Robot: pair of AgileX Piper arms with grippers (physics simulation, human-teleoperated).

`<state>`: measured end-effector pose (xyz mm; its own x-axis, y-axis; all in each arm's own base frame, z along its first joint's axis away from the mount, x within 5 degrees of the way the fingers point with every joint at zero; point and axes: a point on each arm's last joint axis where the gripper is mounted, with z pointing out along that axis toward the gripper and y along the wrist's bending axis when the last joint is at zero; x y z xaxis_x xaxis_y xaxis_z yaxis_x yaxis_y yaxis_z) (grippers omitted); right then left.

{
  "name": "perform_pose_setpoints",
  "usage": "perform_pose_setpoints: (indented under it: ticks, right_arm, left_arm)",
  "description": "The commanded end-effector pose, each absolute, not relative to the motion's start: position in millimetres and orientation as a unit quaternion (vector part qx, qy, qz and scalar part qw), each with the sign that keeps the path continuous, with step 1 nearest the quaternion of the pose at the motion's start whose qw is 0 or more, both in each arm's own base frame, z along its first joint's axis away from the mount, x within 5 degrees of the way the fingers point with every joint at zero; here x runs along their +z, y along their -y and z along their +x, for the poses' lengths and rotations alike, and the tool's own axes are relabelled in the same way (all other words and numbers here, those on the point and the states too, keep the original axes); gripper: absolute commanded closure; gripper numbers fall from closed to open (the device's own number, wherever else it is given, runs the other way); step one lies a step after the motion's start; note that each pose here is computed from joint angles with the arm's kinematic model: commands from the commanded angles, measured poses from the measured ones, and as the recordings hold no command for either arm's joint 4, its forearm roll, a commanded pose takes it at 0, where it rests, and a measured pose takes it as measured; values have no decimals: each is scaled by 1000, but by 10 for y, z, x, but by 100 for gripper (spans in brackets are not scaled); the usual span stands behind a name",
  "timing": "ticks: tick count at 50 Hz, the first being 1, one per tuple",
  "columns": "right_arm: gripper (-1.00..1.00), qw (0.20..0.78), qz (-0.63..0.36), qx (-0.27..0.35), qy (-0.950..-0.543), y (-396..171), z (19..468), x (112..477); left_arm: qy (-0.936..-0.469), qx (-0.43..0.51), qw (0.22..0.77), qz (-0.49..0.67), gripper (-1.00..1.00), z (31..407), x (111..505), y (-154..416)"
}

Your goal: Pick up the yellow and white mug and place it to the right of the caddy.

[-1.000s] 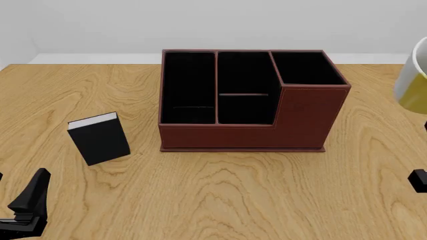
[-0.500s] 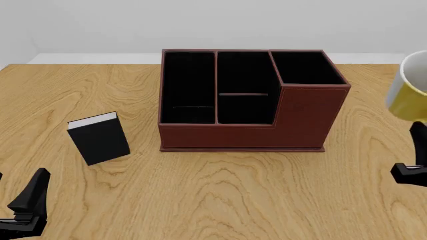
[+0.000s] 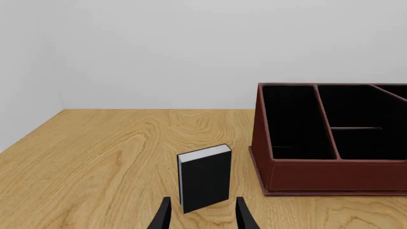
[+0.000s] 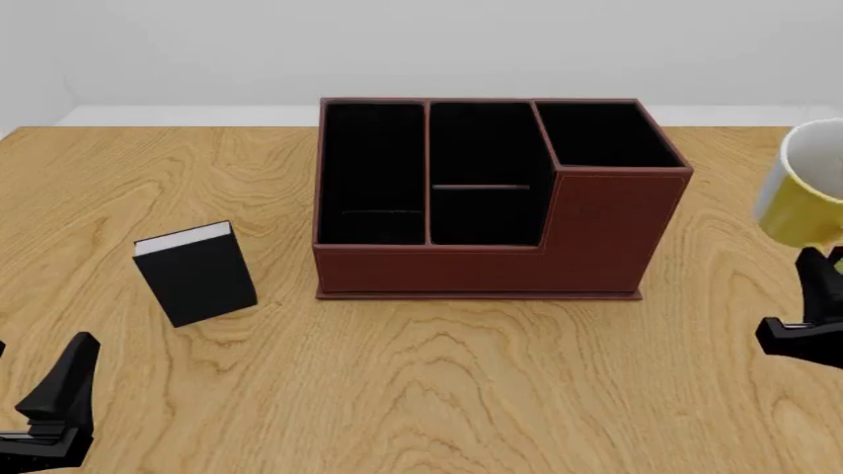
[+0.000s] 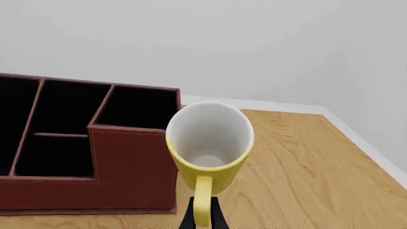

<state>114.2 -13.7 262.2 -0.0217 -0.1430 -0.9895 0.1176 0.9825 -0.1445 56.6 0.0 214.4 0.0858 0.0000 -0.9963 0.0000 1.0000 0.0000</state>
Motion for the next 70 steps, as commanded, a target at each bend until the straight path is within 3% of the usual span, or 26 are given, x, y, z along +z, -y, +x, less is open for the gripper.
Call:
perform_pose_setpoints:
  ticks: [1,70]
  right_arm:
    - [100,698,4,-91,-710,165,1208,2562]
    - [100,677,46,-84,-730,300,1594,1942]
  left_arm:
    - [-676,0,737,0,-100,566,2144,0]
    - [-676,0,737,0,-100,566,2144,0]
